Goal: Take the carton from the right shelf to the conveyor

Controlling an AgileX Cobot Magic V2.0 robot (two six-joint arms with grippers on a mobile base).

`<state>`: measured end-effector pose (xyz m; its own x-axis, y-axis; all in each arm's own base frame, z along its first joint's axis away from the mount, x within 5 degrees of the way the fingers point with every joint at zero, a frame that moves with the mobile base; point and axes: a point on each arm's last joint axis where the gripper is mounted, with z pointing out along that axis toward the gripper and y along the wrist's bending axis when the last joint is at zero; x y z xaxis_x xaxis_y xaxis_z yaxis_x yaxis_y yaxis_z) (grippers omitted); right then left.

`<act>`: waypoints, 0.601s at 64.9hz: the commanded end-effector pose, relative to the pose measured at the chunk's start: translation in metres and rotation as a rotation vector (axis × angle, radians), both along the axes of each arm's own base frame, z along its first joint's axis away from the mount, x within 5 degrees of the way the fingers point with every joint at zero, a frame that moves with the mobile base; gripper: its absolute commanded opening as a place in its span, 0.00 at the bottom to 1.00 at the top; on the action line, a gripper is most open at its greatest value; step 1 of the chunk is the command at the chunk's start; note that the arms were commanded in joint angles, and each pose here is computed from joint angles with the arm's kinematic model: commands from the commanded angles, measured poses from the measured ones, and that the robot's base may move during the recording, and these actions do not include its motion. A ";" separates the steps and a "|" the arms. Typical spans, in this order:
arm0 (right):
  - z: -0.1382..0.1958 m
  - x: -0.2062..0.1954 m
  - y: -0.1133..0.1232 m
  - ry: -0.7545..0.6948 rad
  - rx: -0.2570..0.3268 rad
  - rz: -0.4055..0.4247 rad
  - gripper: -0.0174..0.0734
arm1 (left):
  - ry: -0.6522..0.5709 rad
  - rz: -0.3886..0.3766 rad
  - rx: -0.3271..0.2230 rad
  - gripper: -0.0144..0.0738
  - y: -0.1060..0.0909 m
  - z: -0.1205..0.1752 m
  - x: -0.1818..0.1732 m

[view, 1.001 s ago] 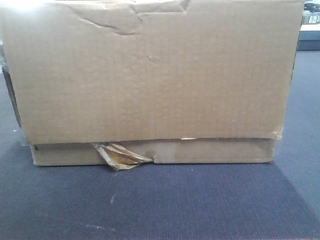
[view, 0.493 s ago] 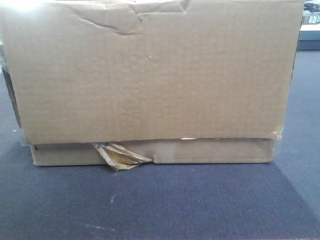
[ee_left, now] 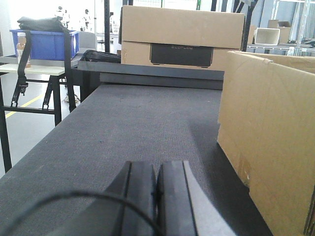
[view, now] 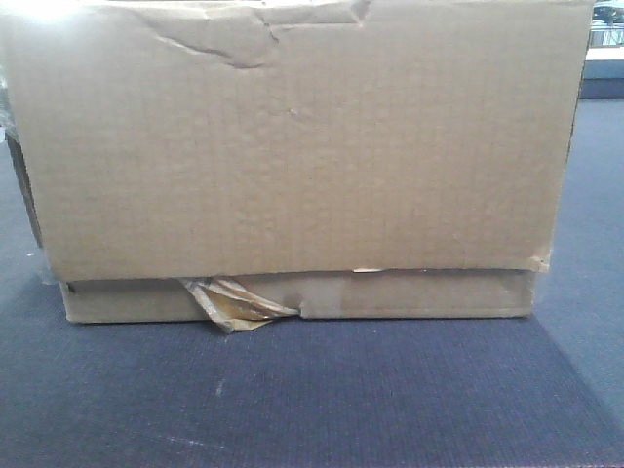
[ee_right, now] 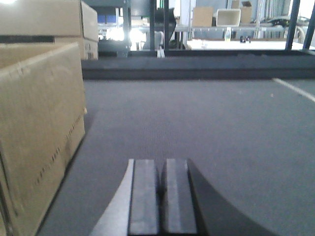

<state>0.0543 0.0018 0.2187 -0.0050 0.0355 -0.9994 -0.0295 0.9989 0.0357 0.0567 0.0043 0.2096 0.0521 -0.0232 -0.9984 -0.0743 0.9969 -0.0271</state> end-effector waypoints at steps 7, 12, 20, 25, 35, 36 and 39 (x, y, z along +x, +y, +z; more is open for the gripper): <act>-0.010 0.002 0.000 -0.039 0.016 -0.008 0.12 | -0.029 0.001 -0.002 0.15 0.000 0.003 -0.001; -0.011 0.002 0.000 -0.027 0.015 -0.007 0.12 | -0.029 0.001 -0.002 0.15 0.000 0.003 -0.001; -0.011 0.002 0.000 -0.027 0.015 -0.007 0.12 | -0.029 0.001 -0.002 0.15 0.000 0.003 -0.001; -0.011 0.002 0.000 -0.027 0.015 -0.007 0.12 | -0.029 0.001 -0.002 0.15 0.000 0.003 -0.001; -0.011 0.002 0.000 -0.029 0.015 -0.007 0.12 | -0.029 0.001 -0.002 0.15 0.000 0.003 -0.001; -0.011 0.002 0.000 -0.029 0.015 -0.007 0.12 | -0.029 0.001 -0.002 0.15 0.000 0.003 -0.001; -0.011 0.002 0.000 -0.029 0.015 -0.007 0.12 | -0.029 0.001 -0.002 0.15 0.000 0.003 -0.001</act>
<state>0.0570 0.0019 0.2046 -0.0109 0.0594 -0.9982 -0.0294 0.9978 0.0597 0.0567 0.0043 0.2100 0.0558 -0.0230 -0.9982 -0.0742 0.9969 -0.0271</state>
